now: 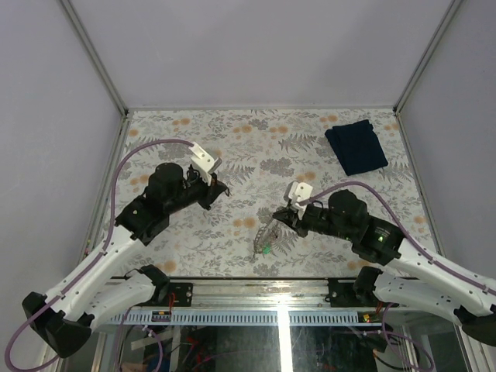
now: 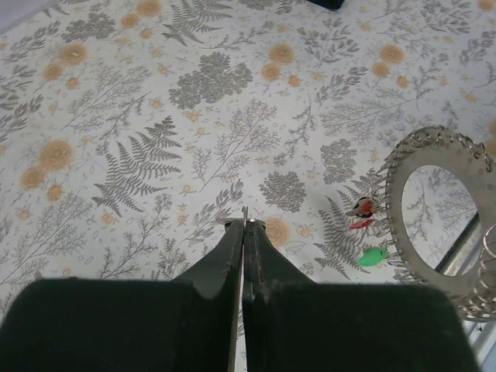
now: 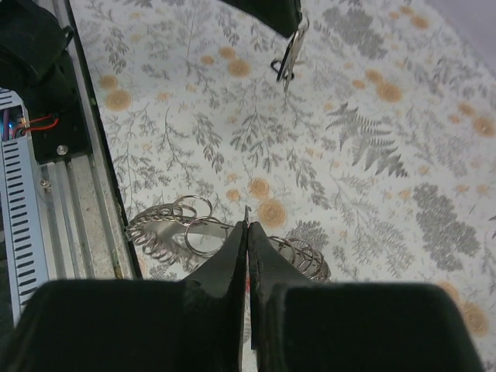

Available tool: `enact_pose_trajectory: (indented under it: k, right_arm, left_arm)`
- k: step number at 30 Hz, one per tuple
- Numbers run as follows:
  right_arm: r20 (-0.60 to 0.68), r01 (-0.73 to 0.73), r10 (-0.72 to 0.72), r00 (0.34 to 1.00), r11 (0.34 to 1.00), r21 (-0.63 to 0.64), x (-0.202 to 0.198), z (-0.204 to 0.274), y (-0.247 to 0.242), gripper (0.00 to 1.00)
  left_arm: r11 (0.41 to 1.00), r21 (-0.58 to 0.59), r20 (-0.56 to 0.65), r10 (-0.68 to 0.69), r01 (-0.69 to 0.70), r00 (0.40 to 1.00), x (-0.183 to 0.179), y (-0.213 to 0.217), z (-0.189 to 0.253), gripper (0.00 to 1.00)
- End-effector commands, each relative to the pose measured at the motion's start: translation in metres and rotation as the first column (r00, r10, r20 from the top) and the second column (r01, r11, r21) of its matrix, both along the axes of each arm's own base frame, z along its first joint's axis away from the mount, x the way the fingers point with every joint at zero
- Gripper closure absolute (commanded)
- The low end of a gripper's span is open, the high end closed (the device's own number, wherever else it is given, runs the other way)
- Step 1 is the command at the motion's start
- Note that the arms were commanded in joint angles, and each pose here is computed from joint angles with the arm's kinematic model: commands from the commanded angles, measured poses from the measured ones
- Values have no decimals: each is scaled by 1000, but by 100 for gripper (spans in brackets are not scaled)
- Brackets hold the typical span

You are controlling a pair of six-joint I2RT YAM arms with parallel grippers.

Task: Put the keys on the keyring
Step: Pick up the key from the center of the board.

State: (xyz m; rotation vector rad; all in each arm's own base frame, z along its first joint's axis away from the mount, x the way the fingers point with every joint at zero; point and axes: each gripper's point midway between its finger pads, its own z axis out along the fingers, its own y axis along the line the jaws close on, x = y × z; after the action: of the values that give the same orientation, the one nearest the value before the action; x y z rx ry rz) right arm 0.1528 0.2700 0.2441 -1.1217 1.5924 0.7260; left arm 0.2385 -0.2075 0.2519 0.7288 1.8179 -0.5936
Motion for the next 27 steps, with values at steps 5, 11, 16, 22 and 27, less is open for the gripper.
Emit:
enact_pose_trajectory:
  k: [5,11,16,22,27]
  right_arm:
    - [296,-125,82,952,984,130,-2,50,8,100]
    - [377,-75,20,926,989,130,13,52,6,100]
    - [334,-81,47,941,993,88,14,60,13,100]
    - [416,-201,161,895,978,53,1,69,21,100]
    - [529,-268,232,816,963,-8,-4,78,22,100]
  left_arm:
    - [987,-102,167,-106,124,980,3,-25,56,100]
    - [976,-138,110,-155,169,982,0,-38,68,100]
    - [972,-132,138,-173,192,975,1,-41,80,100]
    - [957,-88,241,-248,275,938,0,-47,91,100]
    - [931,-33,373,-325,363,869,-9,-51,108,100]
